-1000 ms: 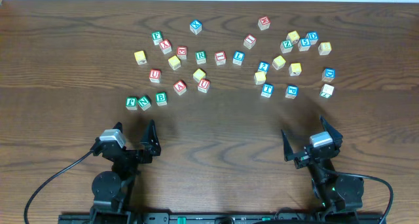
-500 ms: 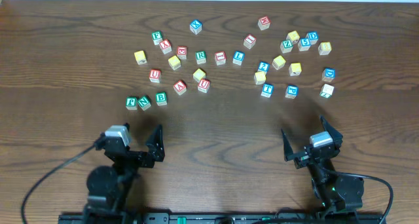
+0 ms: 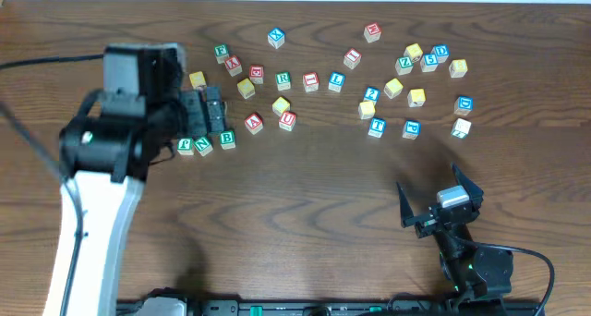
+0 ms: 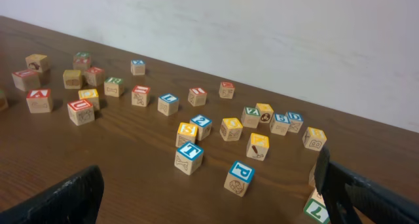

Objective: Spell out ROBOT
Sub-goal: 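Move the left gripper over the green R block in the cluster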

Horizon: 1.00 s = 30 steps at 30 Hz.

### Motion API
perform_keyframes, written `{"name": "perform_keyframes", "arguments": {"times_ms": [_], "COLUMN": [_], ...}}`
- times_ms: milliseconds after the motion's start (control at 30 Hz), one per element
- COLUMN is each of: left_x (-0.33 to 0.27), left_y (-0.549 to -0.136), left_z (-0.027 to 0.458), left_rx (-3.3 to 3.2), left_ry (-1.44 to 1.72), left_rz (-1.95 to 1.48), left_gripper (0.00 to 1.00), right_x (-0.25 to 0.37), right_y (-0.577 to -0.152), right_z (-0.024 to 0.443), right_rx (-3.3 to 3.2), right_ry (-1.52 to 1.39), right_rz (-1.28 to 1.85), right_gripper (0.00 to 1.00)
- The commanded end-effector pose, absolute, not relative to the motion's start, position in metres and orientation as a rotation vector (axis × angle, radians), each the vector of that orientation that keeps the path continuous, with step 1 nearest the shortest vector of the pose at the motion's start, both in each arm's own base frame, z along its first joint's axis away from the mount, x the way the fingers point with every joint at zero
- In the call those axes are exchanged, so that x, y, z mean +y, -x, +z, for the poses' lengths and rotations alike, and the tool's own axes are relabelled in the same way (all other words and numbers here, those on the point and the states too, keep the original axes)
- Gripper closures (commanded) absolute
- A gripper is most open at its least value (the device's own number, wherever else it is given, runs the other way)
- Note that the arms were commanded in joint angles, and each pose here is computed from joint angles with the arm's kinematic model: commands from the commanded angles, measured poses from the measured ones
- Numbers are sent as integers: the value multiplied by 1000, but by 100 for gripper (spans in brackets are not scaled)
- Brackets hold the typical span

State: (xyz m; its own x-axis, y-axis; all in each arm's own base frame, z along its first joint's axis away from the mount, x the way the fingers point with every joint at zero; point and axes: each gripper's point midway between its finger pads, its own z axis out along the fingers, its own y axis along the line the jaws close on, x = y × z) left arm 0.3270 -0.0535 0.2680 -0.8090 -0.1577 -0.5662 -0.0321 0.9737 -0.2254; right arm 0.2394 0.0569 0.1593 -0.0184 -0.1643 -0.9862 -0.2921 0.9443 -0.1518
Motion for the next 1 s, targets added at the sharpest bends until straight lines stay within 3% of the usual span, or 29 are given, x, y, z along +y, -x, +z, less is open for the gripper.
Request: {"name": "perform_keyframes", "arguments": {"times_ms": [0, 367, 500, 667, 733, 967], "left_x": [-52, -69, -91, -141, -148, -155], "left_y": [-338, -344, -379, -436, -456, -478], "left_z": [252, 239, 220, 231, 231, 168], "left_rx": [2558, 2605, 2692, 2672, 2664, 2823], "left_ry": [144, 69, 47, -55, 45, 88], "left_rz": [-257, -257, -265, -299, -332, -283], "left_gripper": [2, 2, 2, 2, 2, 2], "right_x": [55, 55, 55, 55, 55, 55], "right_y": [-239, -239, -239, -239, -239, -239], "right_z": [159, 159, 159, 159, 159, 159], "right_rx": [1600, 1600, 1600, 1600, 1600, 1600], "right_ry": [346, 346, 346, 346, 346, 346], "right_rz": [109, 109, 109, 109, 109, 109], "right_gripper": [1, 1, 1, 1, 1, 1]}}
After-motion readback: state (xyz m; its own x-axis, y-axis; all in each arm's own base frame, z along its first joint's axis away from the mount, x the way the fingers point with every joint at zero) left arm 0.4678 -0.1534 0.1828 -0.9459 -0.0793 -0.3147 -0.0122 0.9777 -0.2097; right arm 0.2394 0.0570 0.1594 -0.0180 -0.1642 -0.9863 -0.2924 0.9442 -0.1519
